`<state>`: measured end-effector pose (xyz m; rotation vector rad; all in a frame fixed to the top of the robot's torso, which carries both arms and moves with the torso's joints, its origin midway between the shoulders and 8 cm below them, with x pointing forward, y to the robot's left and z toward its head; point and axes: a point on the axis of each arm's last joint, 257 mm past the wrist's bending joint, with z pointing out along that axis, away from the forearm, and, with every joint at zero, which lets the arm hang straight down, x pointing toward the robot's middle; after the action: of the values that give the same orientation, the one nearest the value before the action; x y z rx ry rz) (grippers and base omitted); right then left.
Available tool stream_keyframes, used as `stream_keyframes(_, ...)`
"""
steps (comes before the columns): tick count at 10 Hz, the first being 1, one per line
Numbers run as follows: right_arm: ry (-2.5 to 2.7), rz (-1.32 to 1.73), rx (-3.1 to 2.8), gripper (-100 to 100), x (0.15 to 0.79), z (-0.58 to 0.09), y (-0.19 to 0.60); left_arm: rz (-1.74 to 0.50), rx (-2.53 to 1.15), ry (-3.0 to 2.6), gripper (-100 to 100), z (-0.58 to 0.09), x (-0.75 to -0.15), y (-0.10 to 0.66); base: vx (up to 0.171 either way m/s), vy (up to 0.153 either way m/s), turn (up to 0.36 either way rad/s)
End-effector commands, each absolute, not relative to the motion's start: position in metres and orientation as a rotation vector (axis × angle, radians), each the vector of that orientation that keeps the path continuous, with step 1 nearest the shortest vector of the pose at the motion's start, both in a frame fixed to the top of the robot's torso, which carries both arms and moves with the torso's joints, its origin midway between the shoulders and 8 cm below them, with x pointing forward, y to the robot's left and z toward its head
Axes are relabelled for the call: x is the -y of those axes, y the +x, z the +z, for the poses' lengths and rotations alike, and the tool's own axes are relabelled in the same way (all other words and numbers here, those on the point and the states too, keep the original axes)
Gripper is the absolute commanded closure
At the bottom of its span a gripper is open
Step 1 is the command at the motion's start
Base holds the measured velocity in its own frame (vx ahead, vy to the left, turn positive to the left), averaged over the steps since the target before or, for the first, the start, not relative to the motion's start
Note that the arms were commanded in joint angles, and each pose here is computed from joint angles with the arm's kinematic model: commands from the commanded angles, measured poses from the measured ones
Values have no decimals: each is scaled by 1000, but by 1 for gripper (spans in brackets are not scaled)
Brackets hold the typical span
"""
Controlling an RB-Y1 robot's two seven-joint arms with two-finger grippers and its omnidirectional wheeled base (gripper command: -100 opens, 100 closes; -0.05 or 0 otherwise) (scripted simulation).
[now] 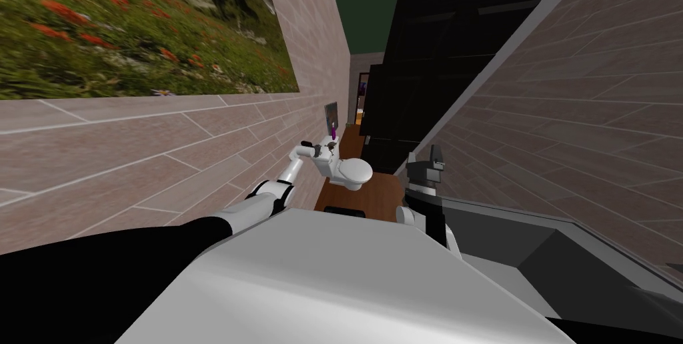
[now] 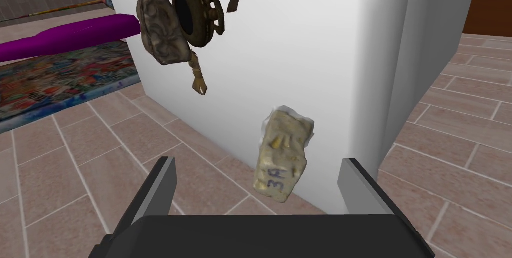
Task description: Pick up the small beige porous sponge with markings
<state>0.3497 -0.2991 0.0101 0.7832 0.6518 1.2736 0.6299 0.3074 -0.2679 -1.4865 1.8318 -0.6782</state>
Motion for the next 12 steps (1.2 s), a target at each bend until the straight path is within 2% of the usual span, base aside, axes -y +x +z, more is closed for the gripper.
stream_keyframes(1,783,1274,-652,0,299,10,350,-644,-1856,-1520,-100,-271,-311,630,14,10,17)
stream_keyframes(7,783,1274,-652,0,299,10,350,-569,-1910,-1596,-100,-282,-316,625,32,7,-8)
stream_keyframes(8,783,1274,-652,0,299,10,350,-565,-1913,-1600,0,-283,-316,624,0,0,0)
stream_keyframes(9,783,1274,-652,0,299,10,350,-565,-1907,-1603,-100,-292,-316,622,44,7,-33)
stream_keyframes(11,783,1274,-652,0,299,10,350,-563,-1909,-1604,-100,-295,-315,621,52,16,-19)
stream_keyframes(12,783,1274,-652,0,299,10,350,-565,-1907,-1603,100,-295,-315,621,0,0,0)
